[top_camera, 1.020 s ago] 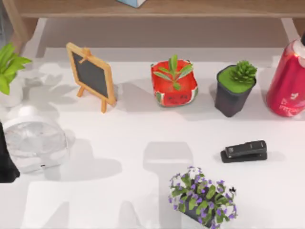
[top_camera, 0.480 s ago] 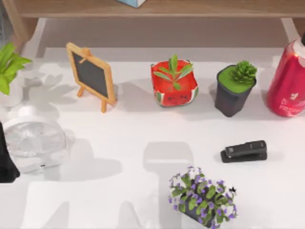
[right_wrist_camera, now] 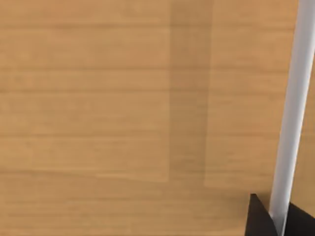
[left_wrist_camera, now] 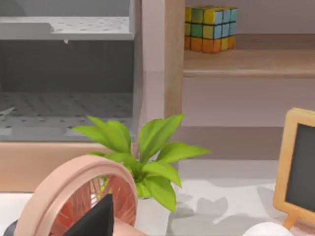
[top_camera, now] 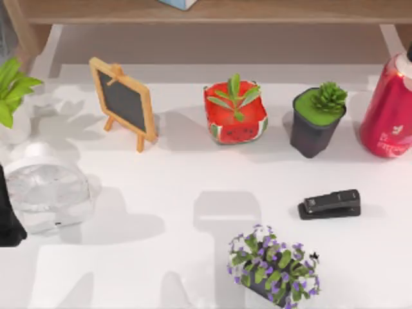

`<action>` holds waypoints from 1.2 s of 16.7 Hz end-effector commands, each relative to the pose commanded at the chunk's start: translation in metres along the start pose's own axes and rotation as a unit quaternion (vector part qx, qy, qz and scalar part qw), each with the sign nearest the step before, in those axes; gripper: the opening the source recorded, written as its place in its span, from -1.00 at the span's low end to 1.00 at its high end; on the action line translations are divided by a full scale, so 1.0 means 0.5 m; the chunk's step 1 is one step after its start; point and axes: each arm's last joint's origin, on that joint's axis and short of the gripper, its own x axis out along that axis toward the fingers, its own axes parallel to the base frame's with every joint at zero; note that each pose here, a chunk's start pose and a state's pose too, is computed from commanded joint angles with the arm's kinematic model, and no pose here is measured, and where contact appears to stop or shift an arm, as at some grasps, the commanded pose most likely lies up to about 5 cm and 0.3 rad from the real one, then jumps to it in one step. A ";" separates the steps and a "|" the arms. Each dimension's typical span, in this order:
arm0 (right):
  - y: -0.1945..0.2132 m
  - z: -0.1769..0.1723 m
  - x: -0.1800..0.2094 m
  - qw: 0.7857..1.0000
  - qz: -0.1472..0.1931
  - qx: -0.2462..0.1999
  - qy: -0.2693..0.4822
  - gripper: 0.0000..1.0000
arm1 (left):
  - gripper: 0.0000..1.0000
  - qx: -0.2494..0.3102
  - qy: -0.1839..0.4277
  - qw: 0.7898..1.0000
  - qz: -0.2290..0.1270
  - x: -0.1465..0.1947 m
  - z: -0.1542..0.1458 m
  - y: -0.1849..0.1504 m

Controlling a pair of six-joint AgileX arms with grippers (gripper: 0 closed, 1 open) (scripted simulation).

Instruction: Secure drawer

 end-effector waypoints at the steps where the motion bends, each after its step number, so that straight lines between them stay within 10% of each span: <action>1: 0.000 0.000 0.000 1.000 0.000 0.000 0.000 -1.00 | 1.00 0.000 0.000 1.000 0.000 0.000 0.000 0.000; 20: 0.004 -0.006 0.169 1.000 0.005 0.003 0.004 -1.00 | 1.00 0.000 0.000 1.000 0.000 0.000 0.000 0.000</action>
